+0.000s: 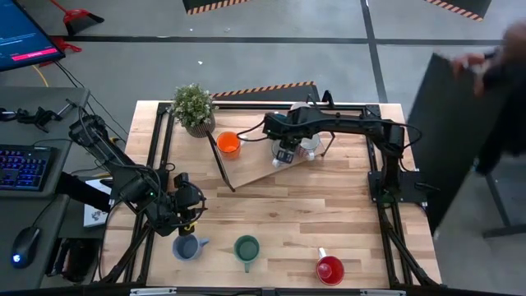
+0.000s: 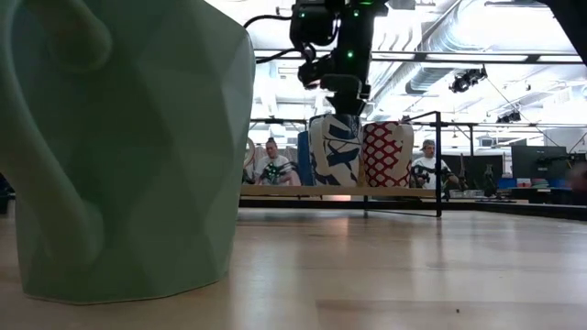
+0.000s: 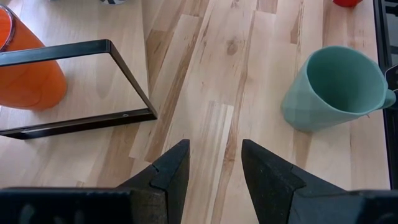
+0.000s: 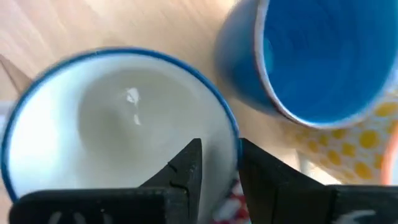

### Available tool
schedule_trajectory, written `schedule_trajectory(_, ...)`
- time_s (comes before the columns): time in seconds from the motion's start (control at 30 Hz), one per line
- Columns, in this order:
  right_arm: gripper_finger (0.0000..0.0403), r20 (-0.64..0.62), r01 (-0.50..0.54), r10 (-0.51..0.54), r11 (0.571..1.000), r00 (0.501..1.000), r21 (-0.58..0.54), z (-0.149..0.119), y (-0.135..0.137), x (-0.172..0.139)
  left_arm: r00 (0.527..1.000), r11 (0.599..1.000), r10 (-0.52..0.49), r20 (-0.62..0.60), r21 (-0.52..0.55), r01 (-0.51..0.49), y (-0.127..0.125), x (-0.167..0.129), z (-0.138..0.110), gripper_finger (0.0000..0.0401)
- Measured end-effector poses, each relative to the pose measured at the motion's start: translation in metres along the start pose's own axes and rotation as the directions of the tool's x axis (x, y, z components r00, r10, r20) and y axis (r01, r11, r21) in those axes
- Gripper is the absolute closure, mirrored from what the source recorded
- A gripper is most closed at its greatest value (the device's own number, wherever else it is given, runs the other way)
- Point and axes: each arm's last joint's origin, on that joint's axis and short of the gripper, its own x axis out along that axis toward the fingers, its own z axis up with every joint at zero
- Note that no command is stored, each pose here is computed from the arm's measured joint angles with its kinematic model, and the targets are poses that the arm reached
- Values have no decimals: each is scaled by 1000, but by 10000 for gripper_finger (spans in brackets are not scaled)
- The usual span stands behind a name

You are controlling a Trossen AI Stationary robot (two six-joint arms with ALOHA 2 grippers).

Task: Place coffee mugs
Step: Put the white blue mug on the shelf, then put the red mug on the shelf

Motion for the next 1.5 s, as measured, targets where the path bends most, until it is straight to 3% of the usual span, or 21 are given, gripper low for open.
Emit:
schedule_trajectory(0.13,323,7,71,-72,997,997,20,-4,-4,-10,1000,1000,0,0,0,0,0,0,0,268)
schedule_trajectory(0.3,323,68,70,-73,996,995,49,-9,-10,-31,1000,1000,-1,0,0,1,0,0,0,268)
schedule_trajectory(0.6,323,231,-122,83,980,969,159,-28,-8,-87,1000,1000,0,0,1,0,0,0,0,268)
schedule_trajectory(0.77,323,295,-196,149,971,944,135,-46,5,-119,1000,1000,-9,-11,2,9,0,0,0,268)
schedule_trajectory(0.93,323,282,-163,114,974,953,156,-69,23,-140,1000,1000,-19,-22,1,19,-1,0,-1,268)
schedule_trajectory(1.13,323,298,-45,-16,979,954,197,-85,49,-151,1000,1000,-20,-22,0,20,-1,0,-1,268)
schedule_trajectory(1.3,323,305,-29,-14,990,952,137,-99,74,-159,1000,1000,-20,-23,0,20,-1,0,-1,268)
schedule_trajectory(1.5,323,243,64,-96,988,965,138,-128,94,-166,1000,1000,-20,-23,0,20,-1,0,-1,268)
